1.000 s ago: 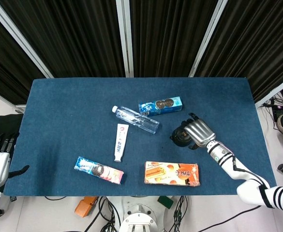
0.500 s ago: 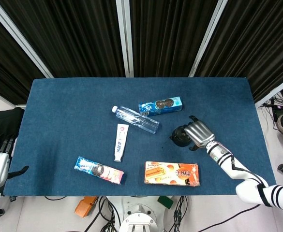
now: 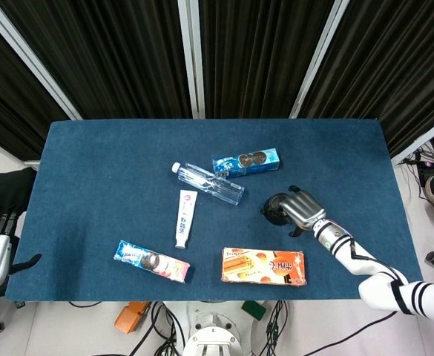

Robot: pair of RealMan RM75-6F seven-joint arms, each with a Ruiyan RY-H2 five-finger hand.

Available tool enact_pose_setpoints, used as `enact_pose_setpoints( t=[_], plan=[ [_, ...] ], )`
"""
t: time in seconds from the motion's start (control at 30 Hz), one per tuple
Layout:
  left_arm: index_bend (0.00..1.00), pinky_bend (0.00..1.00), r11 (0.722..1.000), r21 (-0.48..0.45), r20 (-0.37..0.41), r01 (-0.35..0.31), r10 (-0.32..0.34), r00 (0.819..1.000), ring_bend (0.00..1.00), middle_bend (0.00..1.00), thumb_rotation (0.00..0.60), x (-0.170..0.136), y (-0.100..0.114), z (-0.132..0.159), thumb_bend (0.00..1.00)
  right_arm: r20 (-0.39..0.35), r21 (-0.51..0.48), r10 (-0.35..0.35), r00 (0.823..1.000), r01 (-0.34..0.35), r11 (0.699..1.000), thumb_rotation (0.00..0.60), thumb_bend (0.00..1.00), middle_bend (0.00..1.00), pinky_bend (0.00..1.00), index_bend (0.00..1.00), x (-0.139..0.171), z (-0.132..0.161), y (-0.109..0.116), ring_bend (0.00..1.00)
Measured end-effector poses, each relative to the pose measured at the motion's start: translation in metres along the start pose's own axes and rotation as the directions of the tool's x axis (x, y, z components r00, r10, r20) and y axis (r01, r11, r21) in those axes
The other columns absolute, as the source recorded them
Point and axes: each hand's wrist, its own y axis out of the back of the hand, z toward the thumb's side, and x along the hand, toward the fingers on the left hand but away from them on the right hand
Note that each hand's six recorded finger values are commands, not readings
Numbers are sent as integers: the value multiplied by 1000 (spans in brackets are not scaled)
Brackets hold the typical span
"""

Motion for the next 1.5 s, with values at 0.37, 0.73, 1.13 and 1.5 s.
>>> enact_pose_setpoints(
  t=[0.37,0.73,1.13,1.5],
  plan=[
    [61,0,1000,0,-2,-2,2,1000,0,98,600,0,1,-2,47,-17,-55,2,1000,-3,998,600,0,847,243,999,-1,4,0,919],
    [61,0,1000,-4,1,1,-1,1000,0,98,600,1,0,0,47,-30,-147,-9,1000,4,989,600,0,970,351,1000,-4,8,10,1000],
    [61,0,1000,1,12,-6,6,1000,0,99,600,2,3,4,47,-29,-248,-102,994,92,964,360,0,991,356,1000,5,0,33,1000],
    [61,0,1000,6,21,-13,13,1000,0,99,600,1,6,7,47,-30,-270,-250,968,233,934,380,355,1000,435,1000,30,-9,57,1000]
  ],
)
